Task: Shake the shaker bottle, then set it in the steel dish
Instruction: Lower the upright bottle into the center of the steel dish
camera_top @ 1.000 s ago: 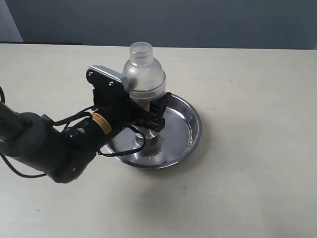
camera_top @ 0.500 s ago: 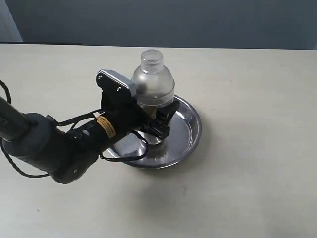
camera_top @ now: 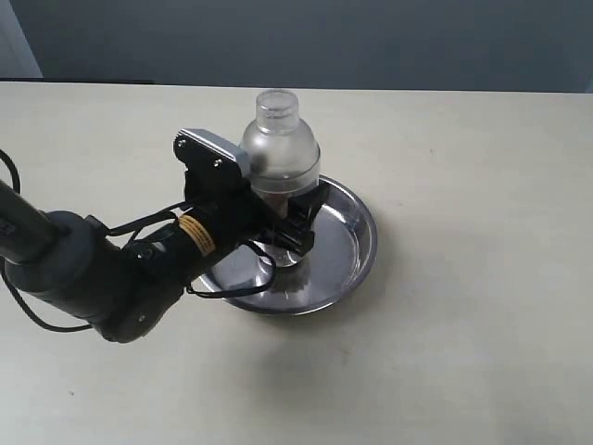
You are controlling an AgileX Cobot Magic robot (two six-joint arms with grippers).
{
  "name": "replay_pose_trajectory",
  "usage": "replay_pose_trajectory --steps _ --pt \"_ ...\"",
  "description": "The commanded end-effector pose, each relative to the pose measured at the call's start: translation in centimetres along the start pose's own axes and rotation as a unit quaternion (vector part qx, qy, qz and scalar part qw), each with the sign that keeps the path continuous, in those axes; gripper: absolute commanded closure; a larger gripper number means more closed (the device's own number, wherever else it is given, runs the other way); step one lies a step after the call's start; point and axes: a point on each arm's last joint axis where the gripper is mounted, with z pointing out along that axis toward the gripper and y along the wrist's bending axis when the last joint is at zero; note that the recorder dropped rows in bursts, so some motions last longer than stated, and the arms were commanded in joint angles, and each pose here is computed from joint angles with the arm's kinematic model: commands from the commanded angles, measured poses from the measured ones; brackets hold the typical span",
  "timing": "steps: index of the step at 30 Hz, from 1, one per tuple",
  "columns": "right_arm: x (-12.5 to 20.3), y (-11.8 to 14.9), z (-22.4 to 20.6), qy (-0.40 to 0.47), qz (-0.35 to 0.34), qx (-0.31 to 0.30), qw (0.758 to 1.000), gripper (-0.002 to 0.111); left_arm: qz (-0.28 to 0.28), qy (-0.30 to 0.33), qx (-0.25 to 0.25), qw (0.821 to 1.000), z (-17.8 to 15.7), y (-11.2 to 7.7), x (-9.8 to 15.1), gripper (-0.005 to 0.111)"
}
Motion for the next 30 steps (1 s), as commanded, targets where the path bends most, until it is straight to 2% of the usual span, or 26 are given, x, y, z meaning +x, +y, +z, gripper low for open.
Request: replay_pose_trajectory --steps 1,7,11,25,30 --pt "-0.03 0.0 -0.02 -0.004 -0.003 -0.001 1.0 0.109 -0.002 -0.032 0.003 0.999 0.15 -0.09 -0.83 0.036" --pt "-0.03 0.0 -0.02 -0.004 -0.003 -0.001 1.0 0.109 0.009 -0.032 0.003 0.999 0.15 -0.09 -0.82 0.033" --pt "-0.03 0.0 -0.02 -0.004 -0.003 -0.001 1.0 0.109 0.017 -0.023 0.022 0.999 0.15 -0.44 -0.66 0.035" --pt "-0.03 0.0 -0.02 -0.004 -0.003 -0.001 1.0 0.109 0.014 -0.03 0.033 0.999 0.13 -0.64 -0.77 0.036" --pt "-0.03 0.0 -0.02 -0.004 -0.003 -0.001 1.0 0.109 -0.013 -0.029 0.033 0.999 0.13 -0.63 -0.77 0.025"
